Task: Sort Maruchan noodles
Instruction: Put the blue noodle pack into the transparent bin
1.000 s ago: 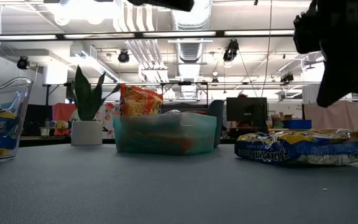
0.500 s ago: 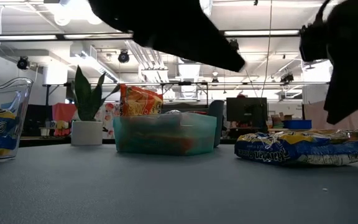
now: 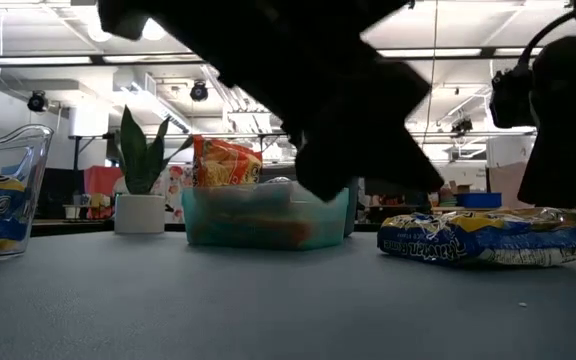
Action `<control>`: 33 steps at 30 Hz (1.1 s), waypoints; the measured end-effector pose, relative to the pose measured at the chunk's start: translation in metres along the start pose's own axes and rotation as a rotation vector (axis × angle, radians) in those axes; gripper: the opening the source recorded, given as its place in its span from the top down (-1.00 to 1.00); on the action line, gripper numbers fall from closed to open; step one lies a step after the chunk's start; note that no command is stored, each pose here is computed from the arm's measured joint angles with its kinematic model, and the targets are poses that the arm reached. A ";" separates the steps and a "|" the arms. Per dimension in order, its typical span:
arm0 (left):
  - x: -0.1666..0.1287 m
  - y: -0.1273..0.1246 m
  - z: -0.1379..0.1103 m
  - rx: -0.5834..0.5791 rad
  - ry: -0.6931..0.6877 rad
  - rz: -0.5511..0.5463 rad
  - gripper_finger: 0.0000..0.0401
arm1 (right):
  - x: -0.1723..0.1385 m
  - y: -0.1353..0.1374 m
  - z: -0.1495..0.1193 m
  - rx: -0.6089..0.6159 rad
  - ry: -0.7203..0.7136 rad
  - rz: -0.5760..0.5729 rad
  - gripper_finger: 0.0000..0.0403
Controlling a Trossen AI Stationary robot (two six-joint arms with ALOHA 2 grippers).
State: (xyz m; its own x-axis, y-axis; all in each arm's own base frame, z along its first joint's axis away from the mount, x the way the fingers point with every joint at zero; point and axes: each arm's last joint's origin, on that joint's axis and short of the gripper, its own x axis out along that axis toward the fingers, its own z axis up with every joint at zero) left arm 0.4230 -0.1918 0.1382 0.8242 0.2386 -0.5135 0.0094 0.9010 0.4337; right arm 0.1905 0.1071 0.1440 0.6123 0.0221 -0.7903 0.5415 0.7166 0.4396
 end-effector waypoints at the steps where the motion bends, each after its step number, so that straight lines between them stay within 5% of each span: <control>1: 0.001 0.001 -0.001 0.000 0.003 0.002 1.00 | 0.001 -0.002 -0.001 0.002 -0.002 0.004 -0.61; 33: 0.031 0.003 -0.026 -0.084 0.066 0.031 1.00 | 0.002 0.001 0.001 0.012 -0.059 0.058 -0.70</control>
State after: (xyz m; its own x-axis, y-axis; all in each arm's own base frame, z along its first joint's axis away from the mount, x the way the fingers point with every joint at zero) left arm 0.4342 -0.1724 0.1043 0.7846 0.2876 -0.5493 -0.0652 0.9192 0.3882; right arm 0.1927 0.1072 0.1426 0.6755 0.0218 -0.7371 0.5108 0.7071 0.4890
